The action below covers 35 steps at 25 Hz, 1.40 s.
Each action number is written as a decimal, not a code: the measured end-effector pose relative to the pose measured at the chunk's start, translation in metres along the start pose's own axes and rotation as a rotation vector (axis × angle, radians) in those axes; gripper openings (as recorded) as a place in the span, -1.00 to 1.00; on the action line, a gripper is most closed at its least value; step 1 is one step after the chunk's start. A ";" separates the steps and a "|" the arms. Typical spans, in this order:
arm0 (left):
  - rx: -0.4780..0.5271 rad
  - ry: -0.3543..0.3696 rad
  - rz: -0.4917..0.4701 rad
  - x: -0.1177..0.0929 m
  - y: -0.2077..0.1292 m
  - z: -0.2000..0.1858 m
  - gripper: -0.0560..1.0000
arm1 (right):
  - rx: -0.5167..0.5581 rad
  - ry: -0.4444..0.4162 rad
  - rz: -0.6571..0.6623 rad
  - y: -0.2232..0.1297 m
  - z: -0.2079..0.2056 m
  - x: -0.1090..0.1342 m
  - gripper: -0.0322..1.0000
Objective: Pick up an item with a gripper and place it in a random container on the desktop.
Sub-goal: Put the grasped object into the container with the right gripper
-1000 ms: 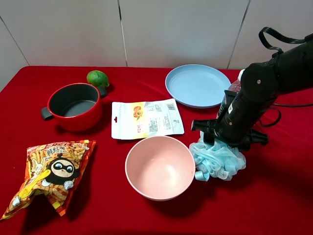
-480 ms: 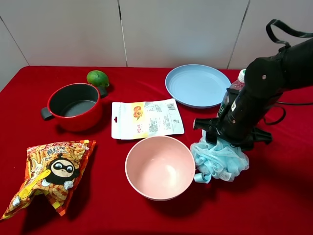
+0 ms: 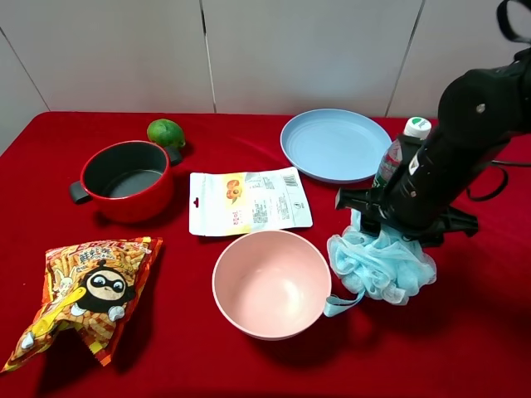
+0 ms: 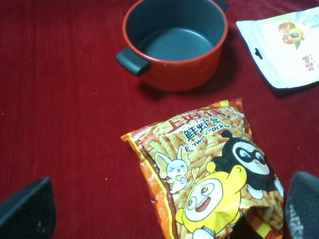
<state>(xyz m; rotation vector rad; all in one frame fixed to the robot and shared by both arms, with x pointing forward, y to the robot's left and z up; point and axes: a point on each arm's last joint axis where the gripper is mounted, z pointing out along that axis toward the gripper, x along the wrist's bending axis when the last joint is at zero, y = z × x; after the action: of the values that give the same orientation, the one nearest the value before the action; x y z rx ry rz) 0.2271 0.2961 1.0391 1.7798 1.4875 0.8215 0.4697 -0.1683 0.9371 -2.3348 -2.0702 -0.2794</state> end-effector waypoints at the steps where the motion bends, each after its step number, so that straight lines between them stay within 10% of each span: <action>1: 0.000 0.000 -0.001 0.000 0.000 0.000 0.82 | 0.000 0.001 -0.001 -0.001 -0.003 0.000 -0.19; 35: 0.000 0.000 -0.001 0.000 0.000 0.000 0.82 | 0.135 0.012 -0.096 -0.003 -0.092 0.018 -0.23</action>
<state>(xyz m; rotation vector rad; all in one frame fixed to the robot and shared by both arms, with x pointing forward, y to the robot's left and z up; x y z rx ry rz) 0.2271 0.2962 1.0391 1.7792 1.4883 0.8214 0.4567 -0.1611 1.0298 -2.1568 -2.1272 -0.1493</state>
